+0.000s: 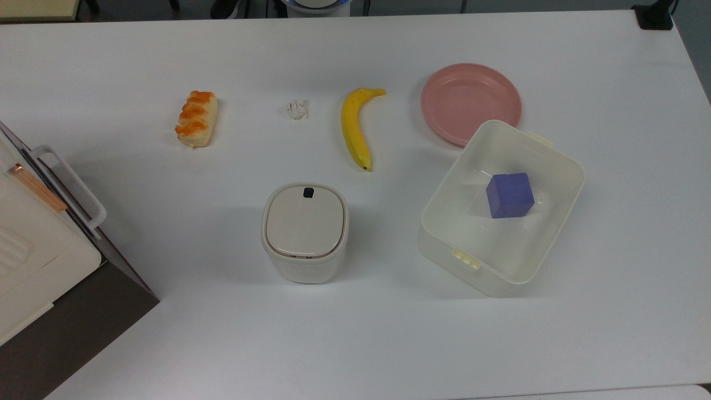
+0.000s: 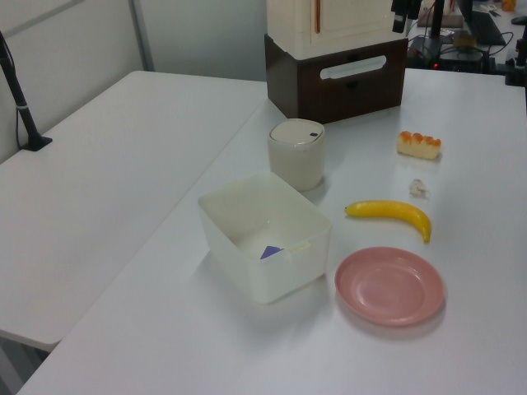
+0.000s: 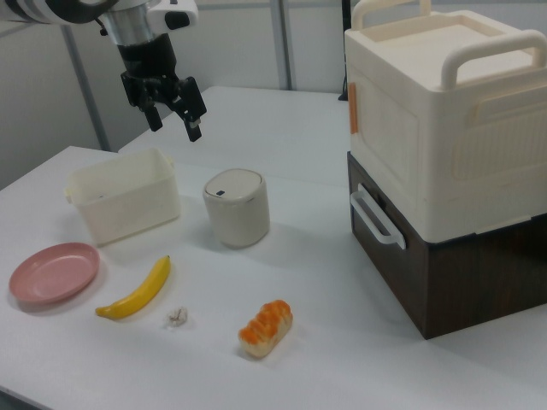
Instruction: Put the bread on a plate
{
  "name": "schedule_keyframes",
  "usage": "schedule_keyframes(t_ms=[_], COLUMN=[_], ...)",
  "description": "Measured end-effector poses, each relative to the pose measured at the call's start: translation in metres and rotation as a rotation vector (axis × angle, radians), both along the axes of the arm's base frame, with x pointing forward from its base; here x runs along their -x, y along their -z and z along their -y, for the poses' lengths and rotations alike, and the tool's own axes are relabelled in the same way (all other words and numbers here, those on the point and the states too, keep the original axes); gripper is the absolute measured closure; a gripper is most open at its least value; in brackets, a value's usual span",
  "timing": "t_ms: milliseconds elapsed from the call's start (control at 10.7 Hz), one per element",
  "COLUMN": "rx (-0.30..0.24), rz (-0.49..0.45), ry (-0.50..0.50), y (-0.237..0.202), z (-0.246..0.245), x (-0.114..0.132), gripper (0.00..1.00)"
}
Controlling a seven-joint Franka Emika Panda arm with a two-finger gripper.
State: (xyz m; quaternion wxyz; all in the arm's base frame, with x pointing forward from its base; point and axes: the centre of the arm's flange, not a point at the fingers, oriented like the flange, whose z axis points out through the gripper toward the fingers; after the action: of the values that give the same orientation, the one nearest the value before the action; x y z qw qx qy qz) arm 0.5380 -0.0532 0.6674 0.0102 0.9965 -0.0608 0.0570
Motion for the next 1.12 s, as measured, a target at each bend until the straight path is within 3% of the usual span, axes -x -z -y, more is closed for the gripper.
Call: schedule_keyframes(t_ms=[1119], rx=[0.028], rz=[-0.003], ry=[0.001], y=[-0.0002], z=[0.0028], x=[0.0003], gripper=[0.0])
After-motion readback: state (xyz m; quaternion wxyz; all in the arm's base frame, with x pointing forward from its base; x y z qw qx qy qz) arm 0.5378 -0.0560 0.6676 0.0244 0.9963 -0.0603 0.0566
